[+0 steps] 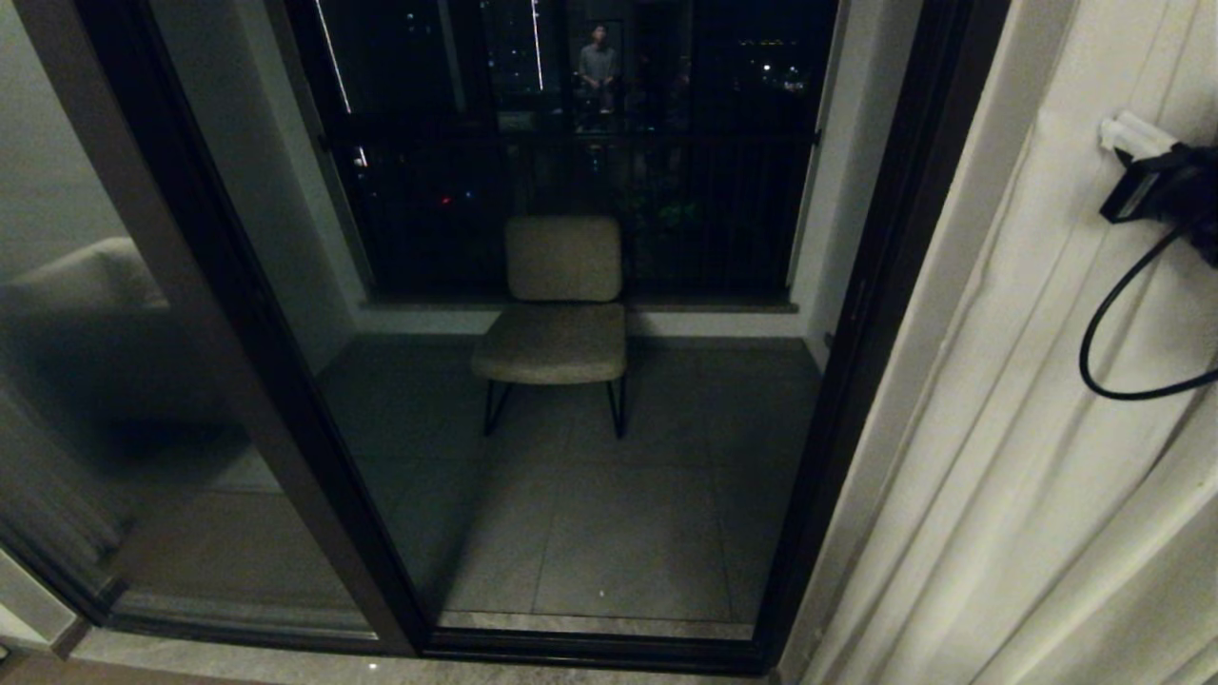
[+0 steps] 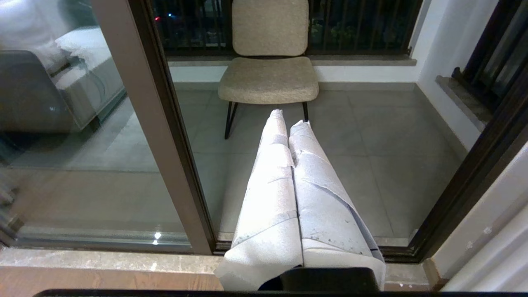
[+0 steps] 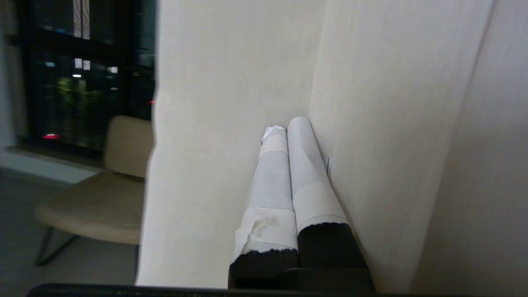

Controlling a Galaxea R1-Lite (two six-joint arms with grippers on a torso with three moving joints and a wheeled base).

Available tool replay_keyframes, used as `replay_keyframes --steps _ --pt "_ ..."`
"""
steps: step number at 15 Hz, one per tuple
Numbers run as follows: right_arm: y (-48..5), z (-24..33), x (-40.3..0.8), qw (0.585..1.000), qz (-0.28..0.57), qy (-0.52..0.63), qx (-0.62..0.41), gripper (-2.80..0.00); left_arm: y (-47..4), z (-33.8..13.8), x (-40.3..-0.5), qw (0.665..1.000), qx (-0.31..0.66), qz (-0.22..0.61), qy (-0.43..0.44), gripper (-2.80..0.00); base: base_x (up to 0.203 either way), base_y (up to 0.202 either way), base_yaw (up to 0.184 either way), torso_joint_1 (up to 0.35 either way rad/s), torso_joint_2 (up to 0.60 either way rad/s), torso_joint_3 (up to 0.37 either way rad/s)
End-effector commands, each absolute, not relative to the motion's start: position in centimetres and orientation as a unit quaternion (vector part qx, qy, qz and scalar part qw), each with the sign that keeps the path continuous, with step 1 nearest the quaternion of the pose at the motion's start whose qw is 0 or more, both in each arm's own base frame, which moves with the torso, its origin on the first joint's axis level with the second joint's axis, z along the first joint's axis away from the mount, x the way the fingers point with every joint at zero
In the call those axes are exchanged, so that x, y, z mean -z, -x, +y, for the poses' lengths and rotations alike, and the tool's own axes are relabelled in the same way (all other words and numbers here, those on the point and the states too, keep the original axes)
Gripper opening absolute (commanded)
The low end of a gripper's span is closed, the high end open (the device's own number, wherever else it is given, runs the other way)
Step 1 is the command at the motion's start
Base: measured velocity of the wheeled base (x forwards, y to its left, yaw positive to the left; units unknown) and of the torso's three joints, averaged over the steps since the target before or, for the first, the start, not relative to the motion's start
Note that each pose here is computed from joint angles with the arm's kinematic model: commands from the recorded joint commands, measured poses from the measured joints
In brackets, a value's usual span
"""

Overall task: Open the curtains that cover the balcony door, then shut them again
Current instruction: Pull the inner curtains open on both sides

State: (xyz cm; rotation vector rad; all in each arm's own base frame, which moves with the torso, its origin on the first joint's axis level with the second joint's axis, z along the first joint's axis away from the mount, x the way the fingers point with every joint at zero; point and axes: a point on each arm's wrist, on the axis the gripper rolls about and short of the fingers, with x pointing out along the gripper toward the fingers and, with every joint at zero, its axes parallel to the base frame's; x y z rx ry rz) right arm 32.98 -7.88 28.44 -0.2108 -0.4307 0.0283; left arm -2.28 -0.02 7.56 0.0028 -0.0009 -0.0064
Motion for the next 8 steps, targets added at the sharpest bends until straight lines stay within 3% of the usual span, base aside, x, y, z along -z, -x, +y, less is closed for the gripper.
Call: replay_keyframes --steps 1,8 --pt "-33.3 -9.5 -28.1 0.971 -0.212 0.110 0.006 -2.80 2.3 0.0 -7.6 1.000 0.003 -0.001 -0.002 -2.80 0.000 0.000 0.000 0.000 0.00 0.000" --pt "-33.9 -14.8 -26.9 0.968 -0.205 0.124 0.070 -2.80 2.3 0.0 -7.6 1.000 0.003 -0.001 -0.002 -2.80 0.000 0.000 0.000 0.000 0.00 0.000"
